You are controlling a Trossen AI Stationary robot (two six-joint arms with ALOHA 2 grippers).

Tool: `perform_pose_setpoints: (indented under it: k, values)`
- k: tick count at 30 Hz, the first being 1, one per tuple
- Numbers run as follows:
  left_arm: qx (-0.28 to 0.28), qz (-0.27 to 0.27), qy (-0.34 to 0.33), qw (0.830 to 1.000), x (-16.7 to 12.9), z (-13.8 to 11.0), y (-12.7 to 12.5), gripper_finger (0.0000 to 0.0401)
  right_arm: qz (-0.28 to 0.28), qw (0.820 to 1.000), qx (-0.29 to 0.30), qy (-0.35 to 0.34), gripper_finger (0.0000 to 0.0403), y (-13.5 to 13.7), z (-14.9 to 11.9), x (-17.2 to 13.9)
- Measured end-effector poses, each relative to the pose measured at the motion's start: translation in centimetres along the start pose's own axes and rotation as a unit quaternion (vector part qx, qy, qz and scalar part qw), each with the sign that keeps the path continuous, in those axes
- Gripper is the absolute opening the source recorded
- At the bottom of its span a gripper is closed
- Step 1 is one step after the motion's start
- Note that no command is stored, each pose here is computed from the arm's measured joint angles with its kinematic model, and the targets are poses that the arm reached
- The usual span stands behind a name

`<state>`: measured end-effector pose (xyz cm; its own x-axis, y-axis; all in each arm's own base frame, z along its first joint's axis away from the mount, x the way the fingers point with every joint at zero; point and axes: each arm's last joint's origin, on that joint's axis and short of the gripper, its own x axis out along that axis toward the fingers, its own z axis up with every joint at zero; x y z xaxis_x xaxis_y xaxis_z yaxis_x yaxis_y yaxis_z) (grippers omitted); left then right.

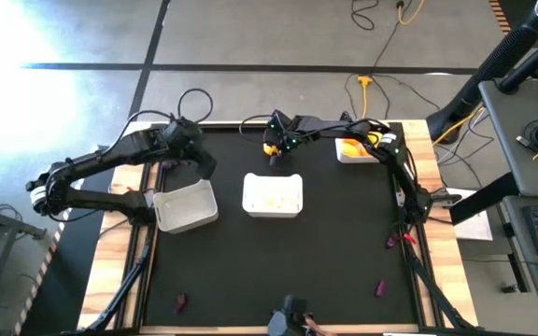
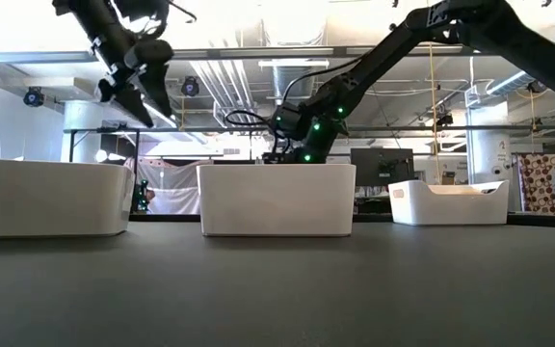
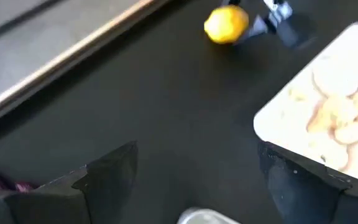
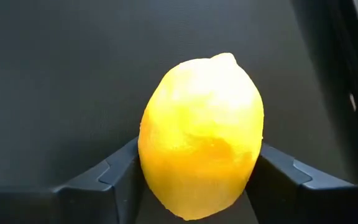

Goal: Sort produce into baskets
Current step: Put the yellow lemon into the top white bin

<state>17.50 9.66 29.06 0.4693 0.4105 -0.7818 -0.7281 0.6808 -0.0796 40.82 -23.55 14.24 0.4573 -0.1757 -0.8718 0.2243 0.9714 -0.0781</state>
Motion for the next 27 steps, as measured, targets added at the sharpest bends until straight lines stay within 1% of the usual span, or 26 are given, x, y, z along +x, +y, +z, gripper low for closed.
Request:
perform_pose_setpoints:
  k: [3, 6, 9, 11, 13, 16, 18, 20, 21, 22, 24, 27]
  values:
    - [-0.009, -0.022, 0.05, 0.998, 0.6, -0.3, 0.7, 0.0311, -0.001, 0.999, 0.05, 0.003, 0.0203, -0.1, 0.0, -0.5]
    - [-0.026, 0.008, 0.074, 0.997, 1.6, -0.3, 1.6, 0.0311, -0.002, 0.996, 0.09, 0.003, 0.0183, 0.0, 0.5, -2.6]
    - [-0.049, 0.046, 0.091, 0.994, 2.8, 0.0, 3.0, 0.0311, -0.004, 0.994, 0.11, 0.0, 0.0176, 0.2, 1.3, -6.3]
    - [-0.061, 0.063, 0.108, 0.99, 3.7, 0.1, 4.0, 0.0311, -0.02, 0.994, 0.112, 0.001, 0.0177, 0.7, 1.5, -9.4]
    - [-0.062, 0.077, 0.132, 0.986, 4.7, 0.1, 4.9, 0.0311, -0.052, 0.992, 0.112, 0.005, 0.0178, 1.5, 1.6, -12.7]
    - [-0.048, 0.097, 0.187, 0.976, 6.5, -0.3, 6.5, 0.0311, -0.12, 0.985, 0.121, 0.01, 0.0179, 3.1, 1.2, -18.0]
    - [-0.039, 0.129, 0.237, 0.962, 7.7, -0.8, 7.6, 0.0311, -0.169, 0.974, 0.148, 0.002, 0.0179, 4.2, 0.5, -21.3]
    - [-0.026, 0.166, 0.28, 0.945, 8.7, -1.3, 8.4, 0.0311, -0.209, 0.957, 0.2, -0.014, 0.018, 5.3, -0.3, -23.9]
    - [-0.015, 0.175, 0.299, 0.938, 9.2, -1.6, 8.7, 0.0311, -0.222, 0.946, 0.233, -0.026, 0.018, 5.7, -0.8, -24.8]
    - [-0.003, 0.173, 0.31, 0.935, 9.6, -1.7, 8.8, 0.0311, -0.232, 0.935, 0.266, -0.04, 0.018, 6.1, -1.3, -25.6]
    - [0.016, 0.164, 0.317, 0.934, 10.1, -1.7, 8.8, 0.0311, -0.238, 0.913, 0.328, -0.055, 0.018, 6.6, -2.5, -26.2]
    - [0.015, 0.145, 0.304, 0.941, 10.4, -1.5, 8.6, 0.0311, -0.252, 0.89, 0.379, -0.03, 0.018, 5.9, -5.0, -25.2]
